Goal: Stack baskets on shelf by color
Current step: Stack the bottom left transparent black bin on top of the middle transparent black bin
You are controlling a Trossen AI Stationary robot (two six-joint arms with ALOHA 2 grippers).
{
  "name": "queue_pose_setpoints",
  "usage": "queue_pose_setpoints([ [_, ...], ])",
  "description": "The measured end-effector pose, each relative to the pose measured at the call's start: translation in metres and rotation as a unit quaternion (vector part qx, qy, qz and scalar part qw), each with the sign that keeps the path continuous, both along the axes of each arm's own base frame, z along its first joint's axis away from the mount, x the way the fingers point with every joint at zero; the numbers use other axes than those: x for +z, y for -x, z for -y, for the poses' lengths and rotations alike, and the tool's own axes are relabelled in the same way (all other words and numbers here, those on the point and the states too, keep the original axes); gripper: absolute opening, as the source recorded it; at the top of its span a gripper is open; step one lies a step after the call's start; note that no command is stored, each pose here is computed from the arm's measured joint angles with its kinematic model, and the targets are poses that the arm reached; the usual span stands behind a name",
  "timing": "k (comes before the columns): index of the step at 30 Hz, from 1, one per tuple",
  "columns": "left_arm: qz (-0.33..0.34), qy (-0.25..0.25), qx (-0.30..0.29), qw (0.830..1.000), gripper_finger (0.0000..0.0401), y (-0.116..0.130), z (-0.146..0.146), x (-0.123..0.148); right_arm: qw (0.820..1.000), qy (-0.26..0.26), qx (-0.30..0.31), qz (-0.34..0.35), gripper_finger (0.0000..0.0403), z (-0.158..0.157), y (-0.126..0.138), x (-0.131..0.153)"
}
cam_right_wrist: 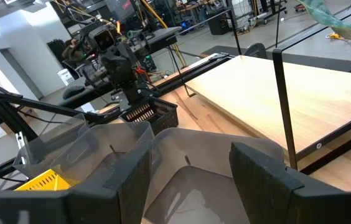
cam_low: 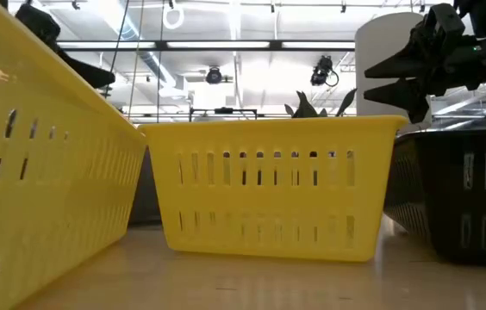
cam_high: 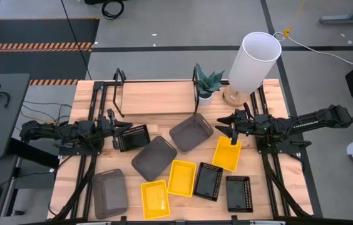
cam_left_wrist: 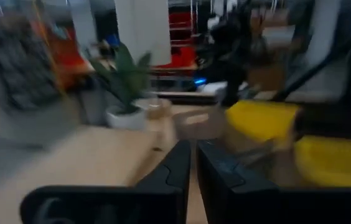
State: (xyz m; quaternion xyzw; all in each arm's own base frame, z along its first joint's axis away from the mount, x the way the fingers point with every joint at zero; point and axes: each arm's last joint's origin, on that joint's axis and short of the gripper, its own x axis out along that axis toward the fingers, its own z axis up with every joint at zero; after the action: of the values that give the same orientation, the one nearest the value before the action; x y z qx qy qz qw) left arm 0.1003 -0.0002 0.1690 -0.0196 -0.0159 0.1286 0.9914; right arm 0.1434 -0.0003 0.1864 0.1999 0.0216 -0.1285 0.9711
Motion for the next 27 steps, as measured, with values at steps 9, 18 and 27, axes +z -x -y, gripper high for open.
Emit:
queue_pose_setpoints([
  [9,0.010,0.146,-0.104,0.984,0.0035,-0.001,0.006,-0.003,1.000,0.000,0.000,0.000,0.0221,0.000,0.000,0.000],
  [18,-0.061,0.211,-0.135,0.966,0.0016,0.004,0.008,0.032,1.000,0.000,0.000,0.000,0.0221,0.000,0.000,0.000],
  [27,-0.281,0.276,-0.129,0.910,0.0012,0.001,0.012,0.072,1.000,0.000,0.000,0.000,0.0221,0.000,0.000,0.000],
])
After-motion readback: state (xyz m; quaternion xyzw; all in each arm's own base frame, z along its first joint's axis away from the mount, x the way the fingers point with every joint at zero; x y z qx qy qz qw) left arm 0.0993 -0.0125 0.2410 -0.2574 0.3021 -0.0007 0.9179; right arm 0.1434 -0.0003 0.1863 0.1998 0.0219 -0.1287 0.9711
